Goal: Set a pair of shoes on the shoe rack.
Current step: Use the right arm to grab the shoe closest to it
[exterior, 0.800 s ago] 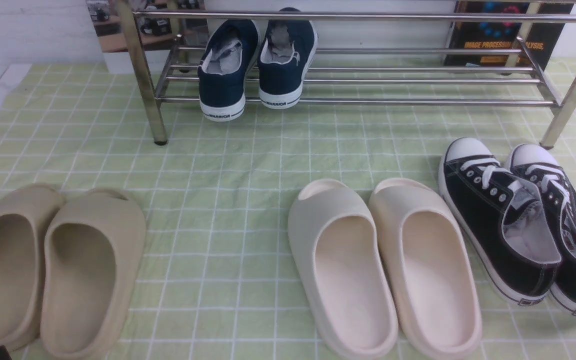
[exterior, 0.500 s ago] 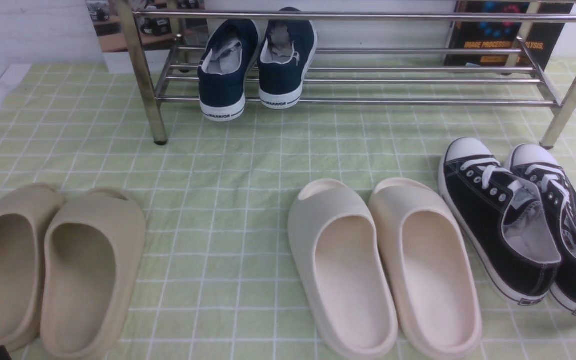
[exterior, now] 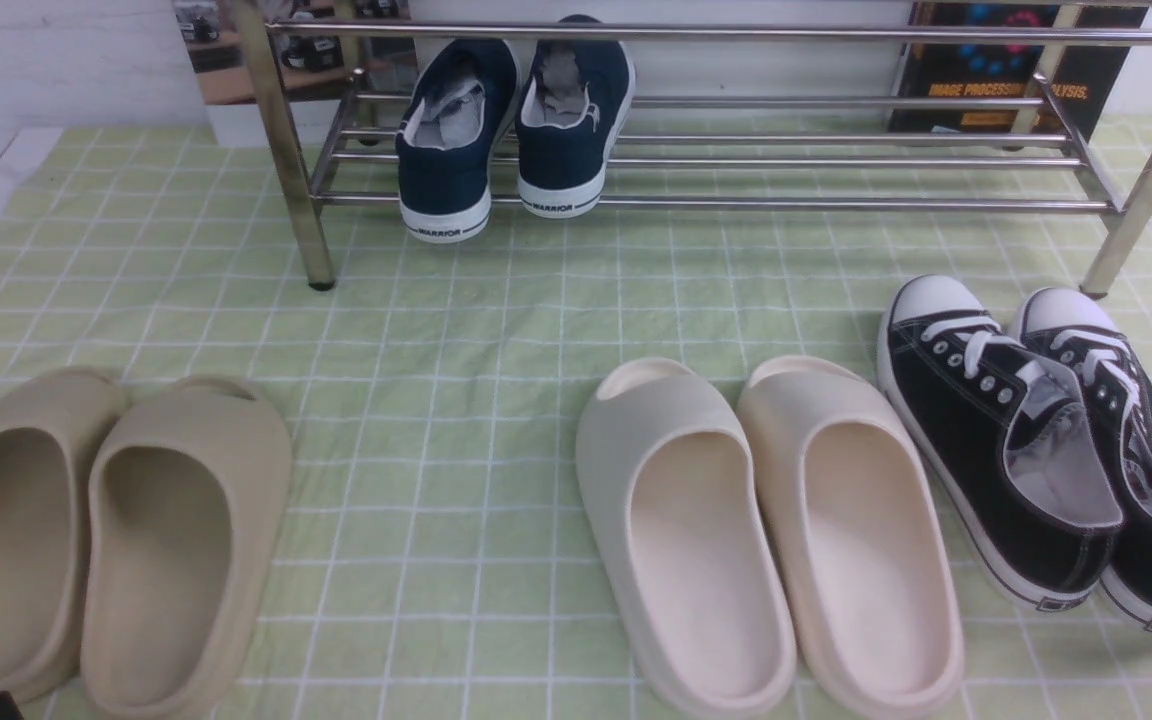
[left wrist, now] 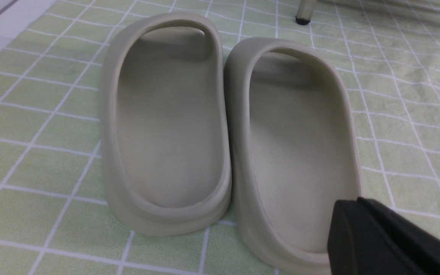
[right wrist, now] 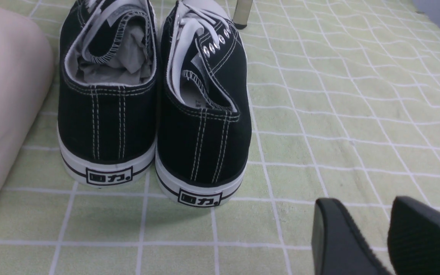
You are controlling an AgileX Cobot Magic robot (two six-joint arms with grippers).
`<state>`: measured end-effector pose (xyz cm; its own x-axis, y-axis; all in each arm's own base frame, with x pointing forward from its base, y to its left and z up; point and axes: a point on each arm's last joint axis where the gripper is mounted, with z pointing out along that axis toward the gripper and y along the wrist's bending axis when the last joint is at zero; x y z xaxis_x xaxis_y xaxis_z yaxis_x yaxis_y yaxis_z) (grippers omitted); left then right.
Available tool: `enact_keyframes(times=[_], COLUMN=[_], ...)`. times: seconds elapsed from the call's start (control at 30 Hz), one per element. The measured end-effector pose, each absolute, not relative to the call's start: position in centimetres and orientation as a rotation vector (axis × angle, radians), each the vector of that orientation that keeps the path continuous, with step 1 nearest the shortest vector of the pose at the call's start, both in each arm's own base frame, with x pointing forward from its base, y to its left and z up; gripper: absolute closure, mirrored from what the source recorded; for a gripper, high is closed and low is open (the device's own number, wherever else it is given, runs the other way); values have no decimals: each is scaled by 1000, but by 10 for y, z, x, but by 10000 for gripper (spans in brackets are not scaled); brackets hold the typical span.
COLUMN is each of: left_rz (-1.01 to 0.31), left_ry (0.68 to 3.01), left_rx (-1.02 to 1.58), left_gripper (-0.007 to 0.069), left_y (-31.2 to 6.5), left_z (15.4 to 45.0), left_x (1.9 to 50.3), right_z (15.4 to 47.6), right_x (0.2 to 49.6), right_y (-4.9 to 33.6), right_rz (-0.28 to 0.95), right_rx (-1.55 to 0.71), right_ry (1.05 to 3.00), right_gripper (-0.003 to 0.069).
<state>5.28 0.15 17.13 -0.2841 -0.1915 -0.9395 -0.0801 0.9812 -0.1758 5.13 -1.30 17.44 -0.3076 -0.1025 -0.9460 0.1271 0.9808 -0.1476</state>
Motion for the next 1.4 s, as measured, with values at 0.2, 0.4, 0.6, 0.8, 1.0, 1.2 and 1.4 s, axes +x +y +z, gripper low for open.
enact_keyframes(times=[0.2, 0.4, 0.6, 0.8, 1.0, 1.2, 1.4], left_rz=[-109, -109, -109, -109, -109, -109, -109], left_ry=[1860, 1860, 1860, 1860, 1860, 1860, 1860], left_rx=[-197, -197, -197, -197, -197, -197, -197], left_gripper=[637, 637, 637, 637, 637, 637, 637], left_y=[1, 1, 1, 1, 1, 1, 1], left_z=[171, 171, 171, 171, 171, 171, 171], left_x=[53, 53, 53, 53, 53, 53, 53], right_z=[174, 175, 179, 190, 193, 194, 204], right_x=[51, 51, 54, 56, 56, 56, 57], right_y=[-13, -14, -11, -8, -7, -6, -3], right_rz=[-238, -252, -222, -177, -170, 36, 498], right_rx=[11, 2, -6, -17, -22, -88, 553], right_ry=[1870, 1867, 1800, 1673, 1638, 1626, 1426], right_gripper=[414, 414, 414, 414, 414, 414, 414])
